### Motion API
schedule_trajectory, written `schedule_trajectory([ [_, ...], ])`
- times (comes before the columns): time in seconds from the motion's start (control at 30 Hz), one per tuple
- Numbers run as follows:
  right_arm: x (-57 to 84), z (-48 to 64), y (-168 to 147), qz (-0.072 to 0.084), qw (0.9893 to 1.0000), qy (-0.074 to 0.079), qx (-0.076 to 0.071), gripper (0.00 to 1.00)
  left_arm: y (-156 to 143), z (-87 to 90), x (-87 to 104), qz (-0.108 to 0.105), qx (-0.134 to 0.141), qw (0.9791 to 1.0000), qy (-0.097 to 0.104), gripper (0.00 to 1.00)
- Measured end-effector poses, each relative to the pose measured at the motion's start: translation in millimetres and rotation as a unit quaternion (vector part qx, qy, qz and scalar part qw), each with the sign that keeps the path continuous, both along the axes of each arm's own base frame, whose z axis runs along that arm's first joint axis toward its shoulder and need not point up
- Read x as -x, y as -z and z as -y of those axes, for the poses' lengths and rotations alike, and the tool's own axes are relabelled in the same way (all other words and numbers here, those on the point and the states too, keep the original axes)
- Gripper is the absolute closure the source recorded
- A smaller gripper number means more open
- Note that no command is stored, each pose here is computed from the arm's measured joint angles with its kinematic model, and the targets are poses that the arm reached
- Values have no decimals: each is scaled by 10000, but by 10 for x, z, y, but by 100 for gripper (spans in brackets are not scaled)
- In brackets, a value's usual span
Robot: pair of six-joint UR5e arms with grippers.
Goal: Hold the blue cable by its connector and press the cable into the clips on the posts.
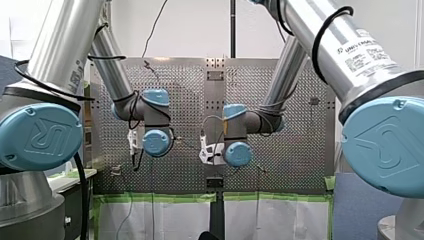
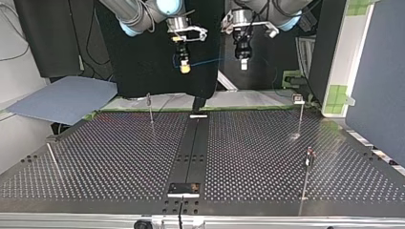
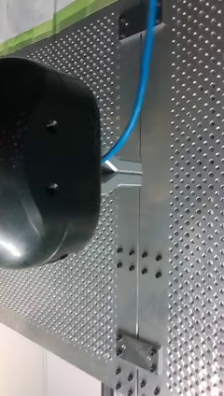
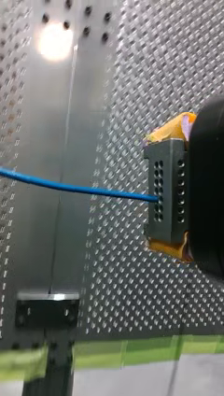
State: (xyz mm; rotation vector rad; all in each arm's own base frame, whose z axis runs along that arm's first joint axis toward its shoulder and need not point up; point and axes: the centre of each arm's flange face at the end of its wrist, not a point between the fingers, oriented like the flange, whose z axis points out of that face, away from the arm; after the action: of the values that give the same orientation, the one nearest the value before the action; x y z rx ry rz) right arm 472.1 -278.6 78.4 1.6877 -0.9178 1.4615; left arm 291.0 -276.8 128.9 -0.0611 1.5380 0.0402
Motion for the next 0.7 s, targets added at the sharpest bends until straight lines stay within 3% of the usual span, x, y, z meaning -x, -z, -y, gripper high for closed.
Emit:
schedule_trajectory([
  [0.17, -17, 139, -300, 294, 9992, 286, 12, 100, 32, 1, -72, -40, 23, 9999, -137, 98],
  [0.3, -1, 206, -499, 464, 9981, 413, -4, 100, 23, 0, -107, -82, 40, 9998, -200, 98],
  [0.5, 20, 278, -825, 566, 9974, 436, 31, 100, -120, 52, -212, -47, 72, 9997, -236, 98],
  [0.7, -55, 392, -1235, 752, 9967, 272, 159, 100, -297, 26, -227, -6, 178, 9992, -344, 98],
])
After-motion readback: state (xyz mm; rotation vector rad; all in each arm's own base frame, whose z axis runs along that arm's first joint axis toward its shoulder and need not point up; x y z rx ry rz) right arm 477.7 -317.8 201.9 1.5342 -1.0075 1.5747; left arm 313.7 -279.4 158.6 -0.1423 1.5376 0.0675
